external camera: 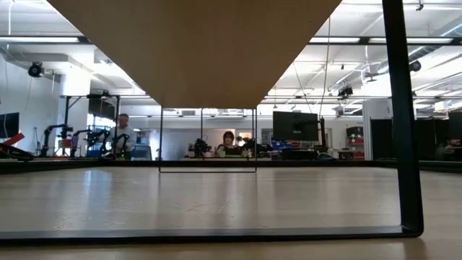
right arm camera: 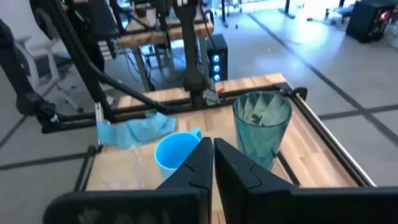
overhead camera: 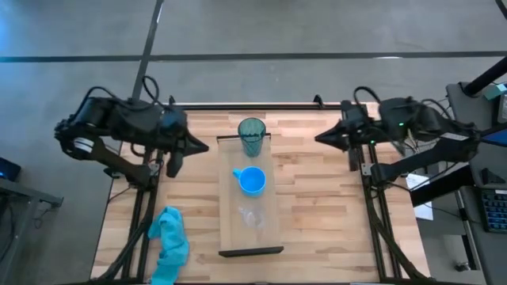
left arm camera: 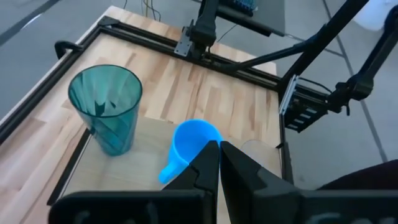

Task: Stack small to large cups/mugs on shelf
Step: Return to Home Position

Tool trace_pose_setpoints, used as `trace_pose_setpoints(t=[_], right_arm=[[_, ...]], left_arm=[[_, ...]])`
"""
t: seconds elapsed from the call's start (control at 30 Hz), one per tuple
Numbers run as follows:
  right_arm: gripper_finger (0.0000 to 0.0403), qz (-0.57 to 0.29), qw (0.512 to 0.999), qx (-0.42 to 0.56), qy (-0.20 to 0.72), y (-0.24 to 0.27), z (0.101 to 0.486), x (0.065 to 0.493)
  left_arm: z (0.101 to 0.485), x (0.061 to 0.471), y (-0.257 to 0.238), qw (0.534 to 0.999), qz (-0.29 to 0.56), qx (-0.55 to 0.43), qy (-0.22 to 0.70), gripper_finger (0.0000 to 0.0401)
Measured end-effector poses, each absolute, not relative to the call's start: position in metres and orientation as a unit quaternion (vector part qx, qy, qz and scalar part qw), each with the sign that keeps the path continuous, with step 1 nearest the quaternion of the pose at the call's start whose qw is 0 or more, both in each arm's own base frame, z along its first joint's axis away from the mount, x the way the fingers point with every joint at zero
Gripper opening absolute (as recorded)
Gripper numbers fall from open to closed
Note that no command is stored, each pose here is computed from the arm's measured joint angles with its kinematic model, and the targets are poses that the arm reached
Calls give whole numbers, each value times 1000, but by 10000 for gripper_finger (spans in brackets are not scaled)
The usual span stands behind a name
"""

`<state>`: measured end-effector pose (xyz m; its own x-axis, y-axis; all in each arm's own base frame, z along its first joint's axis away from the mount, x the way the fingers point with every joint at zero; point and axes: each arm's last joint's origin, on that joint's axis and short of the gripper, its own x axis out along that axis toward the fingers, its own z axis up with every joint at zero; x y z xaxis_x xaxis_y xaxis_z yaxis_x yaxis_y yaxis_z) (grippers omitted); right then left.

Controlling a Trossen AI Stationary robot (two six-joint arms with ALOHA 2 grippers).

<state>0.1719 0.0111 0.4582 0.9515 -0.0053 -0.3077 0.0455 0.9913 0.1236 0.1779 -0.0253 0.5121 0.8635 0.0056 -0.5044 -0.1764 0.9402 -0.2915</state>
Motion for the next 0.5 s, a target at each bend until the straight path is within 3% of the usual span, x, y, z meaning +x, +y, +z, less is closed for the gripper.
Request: trace_pose_setpoints(t=[0.27, 0.5], right_arm=[[9, -13, 987, 75, 144, 9, 464, 140], [9, -40, 962, 156, 220, 7, 450, 116]], left_arm=[[513, 169, -24, 951, 44, -170, 254, 0], [511, 163, -21, 950, 75, -161, 256, 0]])
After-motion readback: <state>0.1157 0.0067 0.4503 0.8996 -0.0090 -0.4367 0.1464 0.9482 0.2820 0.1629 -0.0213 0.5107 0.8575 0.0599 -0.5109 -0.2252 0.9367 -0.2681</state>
